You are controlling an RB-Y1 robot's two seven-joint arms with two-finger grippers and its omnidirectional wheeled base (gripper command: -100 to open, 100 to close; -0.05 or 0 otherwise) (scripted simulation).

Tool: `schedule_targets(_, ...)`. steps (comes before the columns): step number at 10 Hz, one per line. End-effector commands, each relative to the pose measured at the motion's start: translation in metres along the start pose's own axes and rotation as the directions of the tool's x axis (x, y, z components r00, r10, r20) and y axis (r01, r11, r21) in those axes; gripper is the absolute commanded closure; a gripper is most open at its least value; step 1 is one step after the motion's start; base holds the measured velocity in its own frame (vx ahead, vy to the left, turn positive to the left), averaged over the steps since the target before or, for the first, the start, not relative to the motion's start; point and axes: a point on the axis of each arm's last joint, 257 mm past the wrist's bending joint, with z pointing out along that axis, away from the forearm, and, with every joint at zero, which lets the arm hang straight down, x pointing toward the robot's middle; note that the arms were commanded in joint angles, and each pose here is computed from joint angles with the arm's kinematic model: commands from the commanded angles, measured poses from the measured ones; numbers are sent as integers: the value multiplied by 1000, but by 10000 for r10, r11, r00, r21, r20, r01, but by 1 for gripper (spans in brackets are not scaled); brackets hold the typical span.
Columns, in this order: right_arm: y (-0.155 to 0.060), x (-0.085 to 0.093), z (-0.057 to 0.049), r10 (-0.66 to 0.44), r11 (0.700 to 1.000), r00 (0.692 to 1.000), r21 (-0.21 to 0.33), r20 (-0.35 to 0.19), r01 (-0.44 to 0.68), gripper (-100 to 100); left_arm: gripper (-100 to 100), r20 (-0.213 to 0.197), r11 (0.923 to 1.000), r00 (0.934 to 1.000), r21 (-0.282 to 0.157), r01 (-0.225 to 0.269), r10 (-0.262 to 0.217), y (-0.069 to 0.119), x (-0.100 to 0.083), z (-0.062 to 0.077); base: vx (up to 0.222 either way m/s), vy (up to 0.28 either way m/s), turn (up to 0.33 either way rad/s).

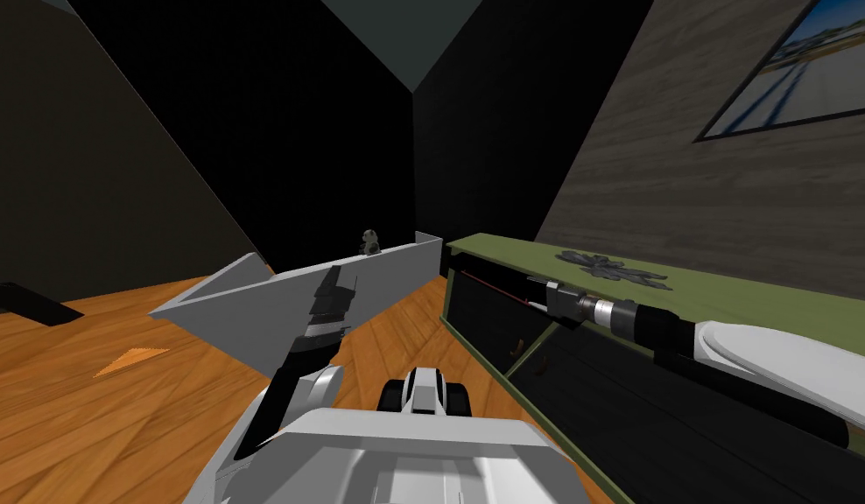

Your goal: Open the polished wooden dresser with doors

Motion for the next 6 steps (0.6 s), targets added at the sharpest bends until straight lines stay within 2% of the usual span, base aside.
schedule_targets(1,-1,0,0,15,10000,10000,0,2,-15,0,0,0,10000,10000,0,0,0,0,0,0,0,0,0)
schedule_targets(6,-1,0,0,14,10000,10000,0,2,-14,0,0,0,10000,10000,0,0,0,0,0,0,0,0,0)
